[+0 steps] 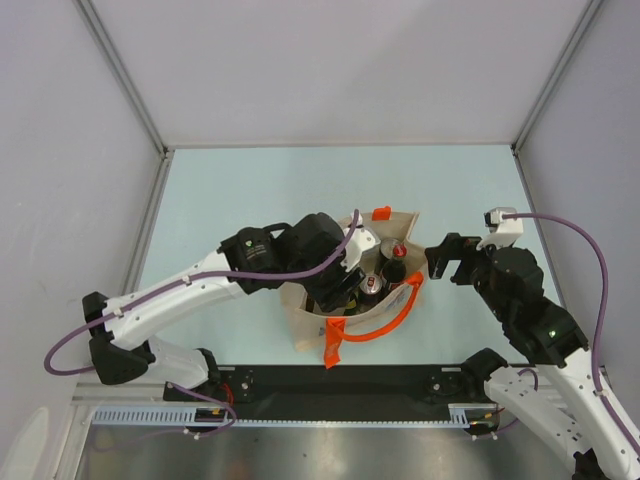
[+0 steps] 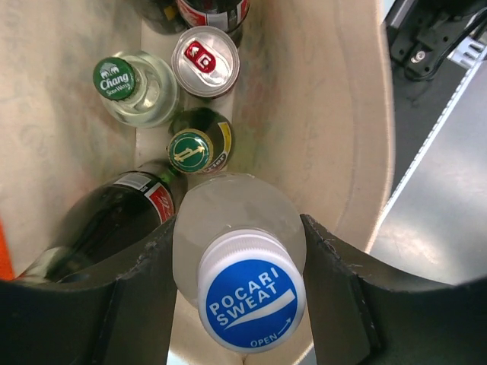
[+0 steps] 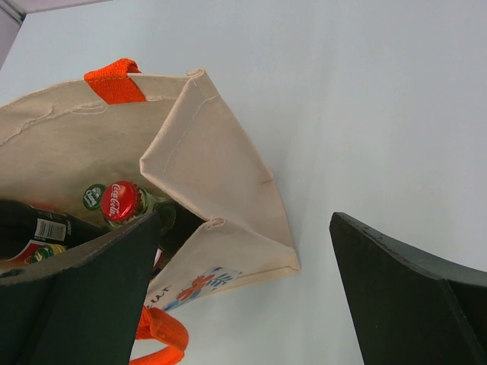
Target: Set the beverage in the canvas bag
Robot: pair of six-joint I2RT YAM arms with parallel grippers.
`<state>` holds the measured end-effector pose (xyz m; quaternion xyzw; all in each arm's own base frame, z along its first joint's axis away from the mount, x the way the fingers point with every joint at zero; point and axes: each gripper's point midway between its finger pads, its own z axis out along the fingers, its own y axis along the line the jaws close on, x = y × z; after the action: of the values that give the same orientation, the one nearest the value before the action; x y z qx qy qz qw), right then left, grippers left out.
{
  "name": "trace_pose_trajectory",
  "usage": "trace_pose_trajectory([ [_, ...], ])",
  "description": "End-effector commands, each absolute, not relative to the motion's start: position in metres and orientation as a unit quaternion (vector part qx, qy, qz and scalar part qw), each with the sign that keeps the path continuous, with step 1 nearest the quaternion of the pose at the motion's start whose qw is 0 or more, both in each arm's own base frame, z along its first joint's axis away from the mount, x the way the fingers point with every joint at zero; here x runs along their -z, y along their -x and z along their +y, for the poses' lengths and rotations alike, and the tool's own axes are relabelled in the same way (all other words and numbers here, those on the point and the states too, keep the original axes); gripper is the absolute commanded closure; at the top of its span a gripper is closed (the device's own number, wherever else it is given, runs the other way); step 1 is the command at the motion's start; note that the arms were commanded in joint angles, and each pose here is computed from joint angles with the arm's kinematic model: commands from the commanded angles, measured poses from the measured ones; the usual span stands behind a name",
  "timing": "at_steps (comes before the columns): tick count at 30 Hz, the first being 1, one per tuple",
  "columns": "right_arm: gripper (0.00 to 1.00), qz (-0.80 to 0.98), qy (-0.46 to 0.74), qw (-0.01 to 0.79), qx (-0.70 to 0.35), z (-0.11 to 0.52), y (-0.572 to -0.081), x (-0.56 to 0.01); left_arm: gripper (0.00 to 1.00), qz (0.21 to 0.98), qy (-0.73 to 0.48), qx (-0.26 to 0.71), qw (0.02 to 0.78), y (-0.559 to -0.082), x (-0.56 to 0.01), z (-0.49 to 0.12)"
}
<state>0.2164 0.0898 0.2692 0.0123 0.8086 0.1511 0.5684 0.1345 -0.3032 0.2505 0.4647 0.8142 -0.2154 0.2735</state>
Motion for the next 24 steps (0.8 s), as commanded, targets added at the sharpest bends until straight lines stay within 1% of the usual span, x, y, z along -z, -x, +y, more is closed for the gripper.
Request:
trace_pose_trajectory([
  [1, 0.0, 0.797, -0.017, 0.585, -0.153, 0.087, -0.216, -0.281, 1.0, 0.789, -0.444, 0.254, 0.339, -0.142, -0.278, -0.32],
  [8, 0.0, 0.797, -0.017, 0.583, -0.158, 0.089, -0.217, -0.281, 1.0, 0.789, -0.436, 0.255, 0.349, -0.142, -0.268, -0.315],
  [10, 0.0, 0.797, -0.017, 0.583, -0.159, 0.089, -0.216, -0.282, 0.99, 0.796, -0.426, 0.24, 0.356, -0.147, -0.261, -0.31],
  [17, 0.0, 0.797, -0.018, 0.581, -0.161, 0.09, -0.216, -0.282, 0.94, 0.802, -0.405, 0.24, 0.368, -0.148, -0.256, -0.304],
  [18, 0.0, 0.796, -0.019, 0.583, -0.164, 0.09, -0.216, -0.283, 0.92, 0.804, -0.404, 0.239, 0.366, -0.148, -0.253, -0.303],
  [19, 0.0, 0.795, -0.019, 0.583, -0.164, 0.09, -0.216, -0.283, 0.83, 0.804, -0.403, 0.239, 0.366, -0.148, -0.253, -0.302],
  [21, 0.0, 0.795, -0.019, 0.583, -0.166, 0.091, -0.216, -0.284, 0.77, 0.806, -0.401, 0.236, 0.366, -0.148, -0.25, -0.3],
  [24, 0.0, 0.796, -0.018, 0.583, -0.164, 0.091, -0.217, -0.284, 0.74, 0.81, -0.397, 0.227, 0.367, -0.149, -0.245, -0.294],
])
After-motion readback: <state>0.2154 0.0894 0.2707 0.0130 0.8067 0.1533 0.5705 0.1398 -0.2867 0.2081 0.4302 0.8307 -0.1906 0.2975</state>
